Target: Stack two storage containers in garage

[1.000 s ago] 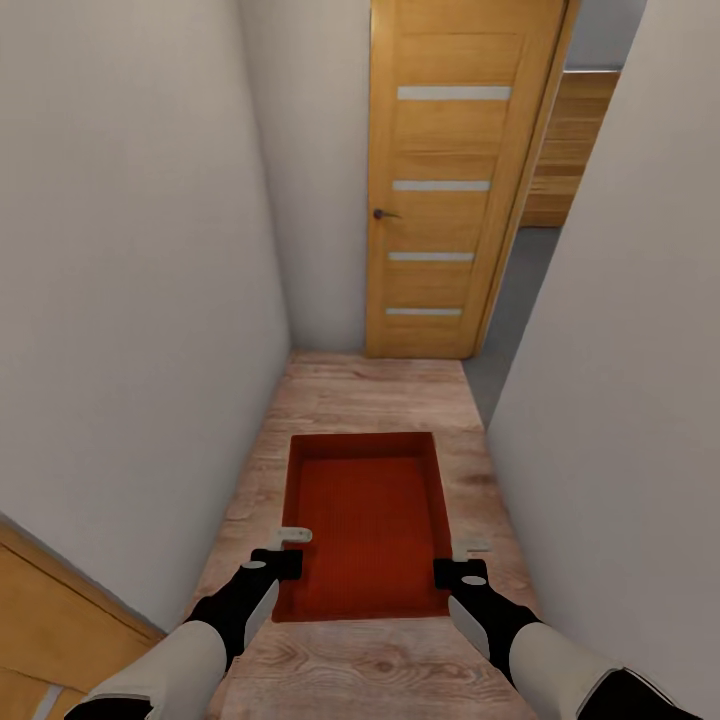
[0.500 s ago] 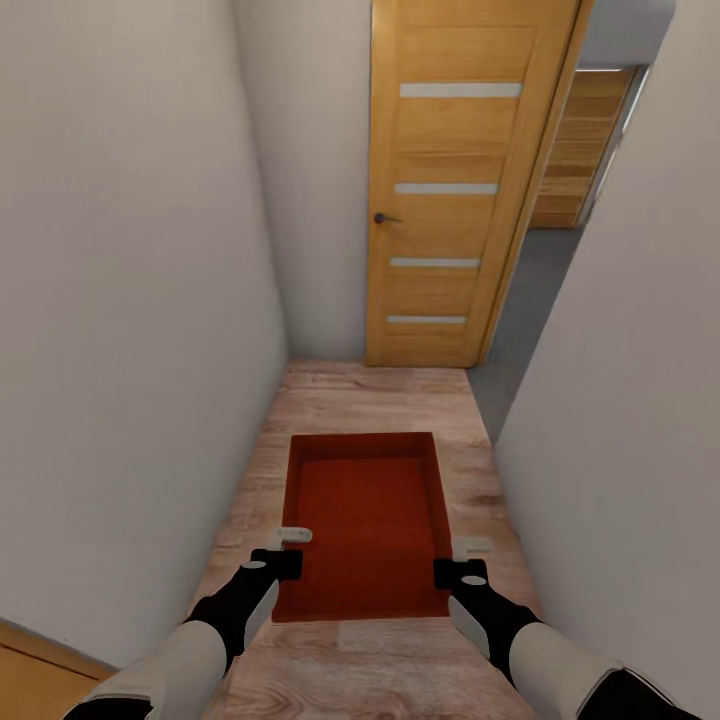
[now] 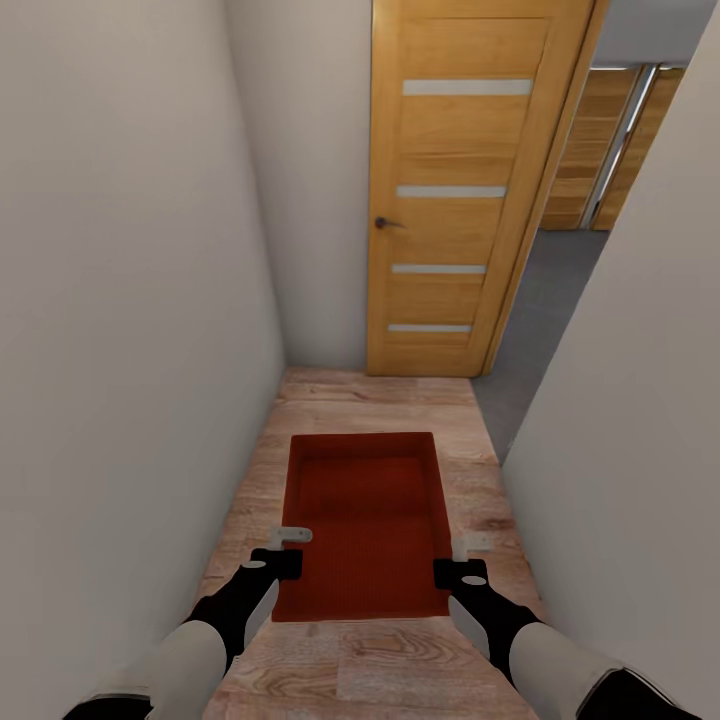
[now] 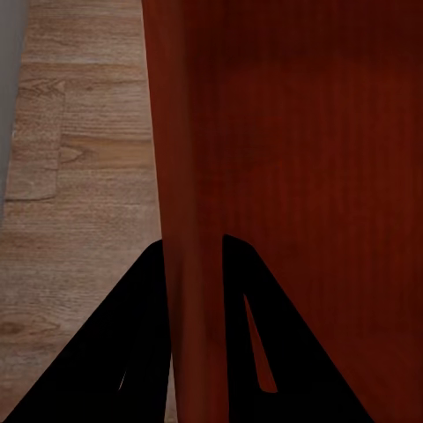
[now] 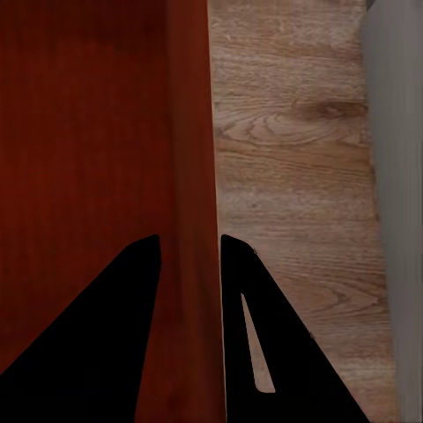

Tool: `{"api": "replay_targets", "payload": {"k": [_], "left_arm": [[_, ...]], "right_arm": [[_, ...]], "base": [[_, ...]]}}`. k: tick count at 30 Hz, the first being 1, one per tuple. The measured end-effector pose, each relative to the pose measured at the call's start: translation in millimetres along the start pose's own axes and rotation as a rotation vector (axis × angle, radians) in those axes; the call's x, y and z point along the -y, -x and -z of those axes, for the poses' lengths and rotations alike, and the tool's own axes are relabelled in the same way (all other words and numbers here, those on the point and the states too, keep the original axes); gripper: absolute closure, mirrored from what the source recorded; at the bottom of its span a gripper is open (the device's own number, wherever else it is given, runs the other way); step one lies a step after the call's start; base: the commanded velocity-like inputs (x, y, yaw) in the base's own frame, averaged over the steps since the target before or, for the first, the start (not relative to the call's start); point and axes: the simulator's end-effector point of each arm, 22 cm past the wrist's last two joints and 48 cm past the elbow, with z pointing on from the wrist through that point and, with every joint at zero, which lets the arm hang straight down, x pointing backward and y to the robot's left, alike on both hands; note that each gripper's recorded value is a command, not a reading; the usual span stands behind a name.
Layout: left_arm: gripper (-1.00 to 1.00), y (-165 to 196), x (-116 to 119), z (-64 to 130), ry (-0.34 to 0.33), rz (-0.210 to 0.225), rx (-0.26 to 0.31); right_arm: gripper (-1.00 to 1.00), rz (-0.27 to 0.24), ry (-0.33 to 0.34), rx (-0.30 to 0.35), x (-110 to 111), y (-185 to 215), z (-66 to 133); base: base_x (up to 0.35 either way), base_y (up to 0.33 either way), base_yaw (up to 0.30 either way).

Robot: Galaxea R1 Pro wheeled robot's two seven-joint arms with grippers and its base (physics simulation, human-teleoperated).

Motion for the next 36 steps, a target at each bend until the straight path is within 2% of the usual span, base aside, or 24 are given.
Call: {"api": "replay_targets", "payload": {"k": [36], "left_arm": [[1.00,0.1,0.0,0.0,0.000,0.000,0.000]], "right_arm": [[1.00,0.000,0.000,0.000,0.0,0.0,0.0]], "base": [[0.323,0.000,0.000]]}}
